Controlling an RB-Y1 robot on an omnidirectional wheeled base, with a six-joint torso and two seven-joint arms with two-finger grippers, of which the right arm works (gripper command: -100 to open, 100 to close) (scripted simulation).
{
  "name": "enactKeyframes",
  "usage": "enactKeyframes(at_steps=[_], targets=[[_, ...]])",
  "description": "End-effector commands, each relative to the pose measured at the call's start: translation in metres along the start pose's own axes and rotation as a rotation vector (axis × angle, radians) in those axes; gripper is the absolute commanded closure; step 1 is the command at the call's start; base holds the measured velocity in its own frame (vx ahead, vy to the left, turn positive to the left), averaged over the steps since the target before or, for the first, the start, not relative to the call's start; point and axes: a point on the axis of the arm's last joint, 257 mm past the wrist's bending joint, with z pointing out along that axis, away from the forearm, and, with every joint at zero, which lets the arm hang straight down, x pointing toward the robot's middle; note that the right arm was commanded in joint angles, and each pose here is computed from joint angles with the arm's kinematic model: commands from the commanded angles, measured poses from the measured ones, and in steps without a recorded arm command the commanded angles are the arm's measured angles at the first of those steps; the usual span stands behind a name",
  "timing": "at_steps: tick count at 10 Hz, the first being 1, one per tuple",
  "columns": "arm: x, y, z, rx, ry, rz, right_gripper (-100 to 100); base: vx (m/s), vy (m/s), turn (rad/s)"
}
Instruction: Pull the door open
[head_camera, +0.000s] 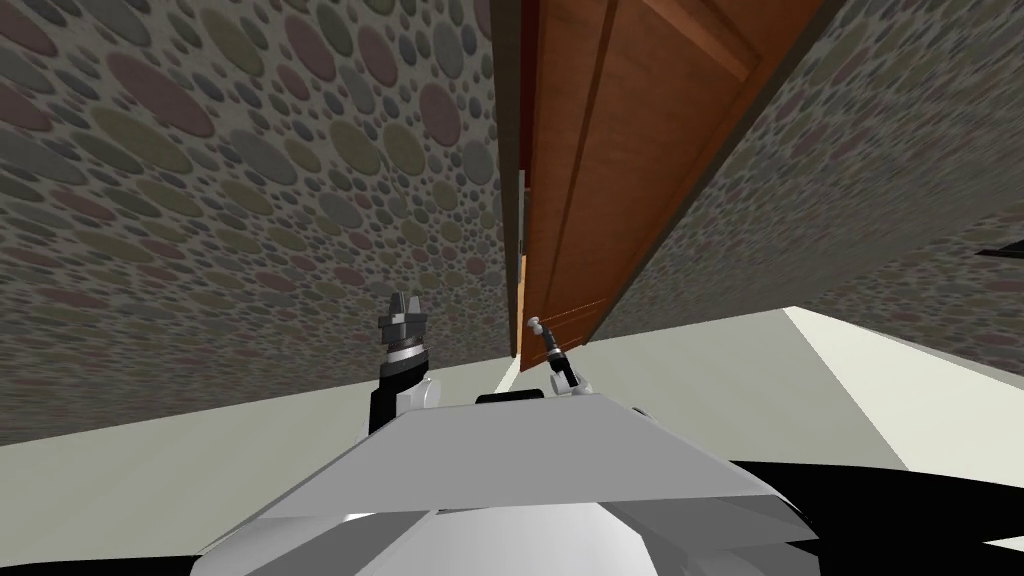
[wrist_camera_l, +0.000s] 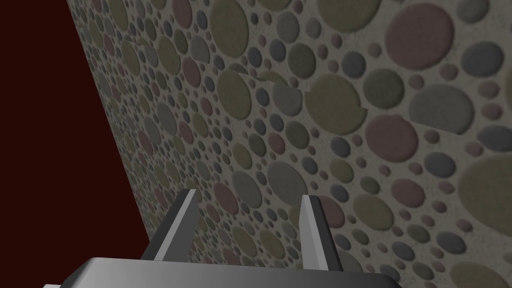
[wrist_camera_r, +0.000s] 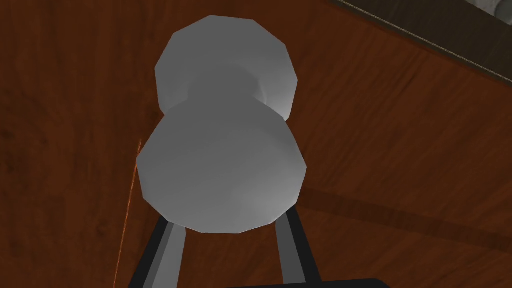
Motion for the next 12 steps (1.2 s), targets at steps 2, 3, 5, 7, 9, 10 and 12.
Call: enactKeyframes(at_steps=[2,3,5,7,9,10,12], targets=[[0.015,0.000,-0.0041,0.010,0.006,0.108,100,-0.040,-0.029,0.117],[0.015,0.000,-0.0041,0.010,0.006,0.119,100,-0.027,-0.027,0.061],[0.008,-0.002,-0.0057,0.015,-0.012,0.172,100,-0.022,-0.019,0.086],[0.002,-0.004,-0.0073,0.018,-0.030,0.225,100,-0.030,-0.024,0.113],[-0.004,-0.006,-0.0091,0.020,-0.047,0.277,100,-0.027,-0.027,0.094],[-0.010,-0.008,-0.0109,0.022,-0.065,0.323,100,-0.032,-0.019,0.184],[-0.016,-0.010,-0.0128,0.023,-0.083,0.382,100,-0.020,-0.020,0.090]])
